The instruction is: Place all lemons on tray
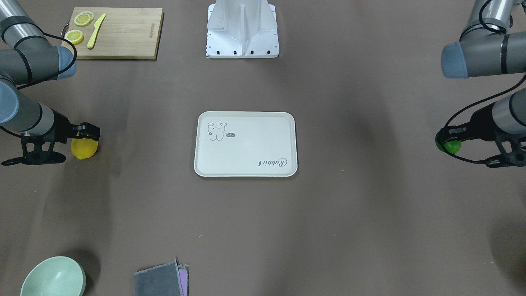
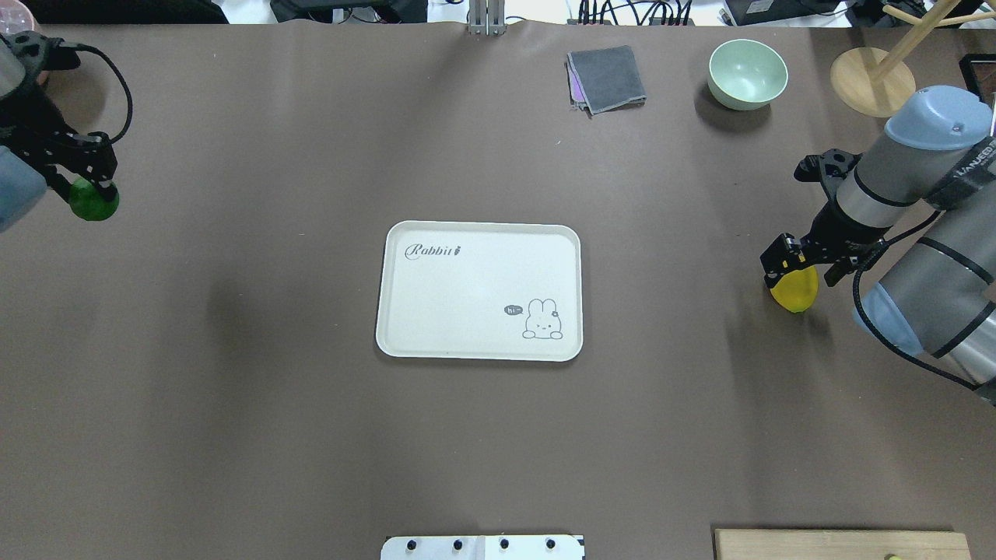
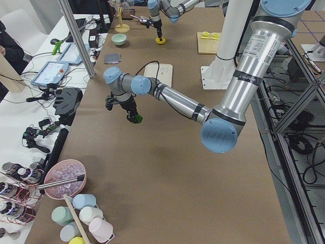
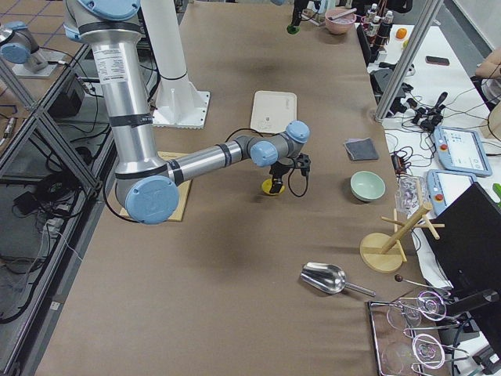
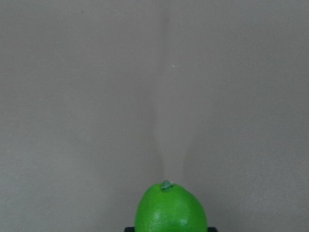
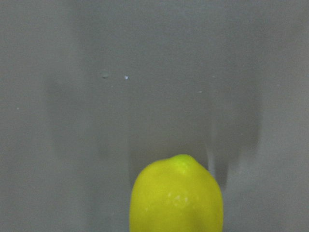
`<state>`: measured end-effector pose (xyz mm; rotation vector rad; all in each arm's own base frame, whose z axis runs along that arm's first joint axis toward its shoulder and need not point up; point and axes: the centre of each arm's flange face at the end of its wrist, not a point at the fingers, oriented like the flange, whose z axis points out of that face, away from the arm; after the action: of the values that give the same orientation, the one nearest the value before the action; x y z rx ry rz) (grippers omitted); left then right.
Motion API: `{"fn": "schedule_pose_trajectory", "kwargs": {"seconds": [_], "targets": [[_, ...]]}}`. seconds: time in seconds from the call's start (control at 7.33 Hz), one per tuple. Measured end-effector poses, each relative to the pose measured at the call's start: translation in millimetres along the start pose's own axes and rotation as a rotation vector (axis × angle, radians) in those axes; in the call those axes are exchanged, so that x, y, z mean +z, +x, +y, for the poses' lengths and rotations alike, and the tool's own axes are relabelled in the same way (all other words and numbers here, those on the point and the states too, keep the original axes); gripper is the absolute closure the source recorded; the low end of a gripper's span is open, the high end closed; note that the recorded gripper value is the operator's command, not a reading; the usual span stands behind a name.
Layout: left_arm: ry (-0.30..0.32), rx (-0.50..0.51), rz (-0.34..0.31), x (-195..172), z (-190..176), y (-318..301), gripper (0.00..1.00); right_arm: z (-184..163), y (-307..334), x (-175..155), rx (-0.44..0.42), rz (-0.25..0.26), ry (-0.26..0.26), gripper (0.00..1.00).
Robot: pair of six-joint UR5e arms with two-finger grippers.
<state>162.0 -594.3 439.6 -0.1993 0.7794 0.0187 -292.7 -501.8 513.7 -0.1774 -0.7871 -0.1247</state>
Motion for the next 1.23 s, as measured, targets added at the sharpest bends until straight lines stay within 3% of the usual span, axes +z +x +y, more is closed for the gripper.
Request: {"fn": "schedule_pose_trajectory", "kwargs": {"seconds": [0.27, 0.68, 1.23], "targets": [[0.015, 0.017, -0.001, -46.6, 12.5, -10.5, 1.00, -4.0, 7.7, 3.6, -0.007, 0.008, -0.005, 0.01], [0.040, 0.026, 0.005, -78.5, 35.7, 1.8, 1.00, -10.4, 4.9, 7.7, -0.007, 0.015, -0.005, 0.01], [0.049, -0.094, 0.072, -99.9, 66.3, 35.5, 1.00, -17.1, 1.2, 10.9, -0.003, 0.016, -0.006, 0.13]]}}
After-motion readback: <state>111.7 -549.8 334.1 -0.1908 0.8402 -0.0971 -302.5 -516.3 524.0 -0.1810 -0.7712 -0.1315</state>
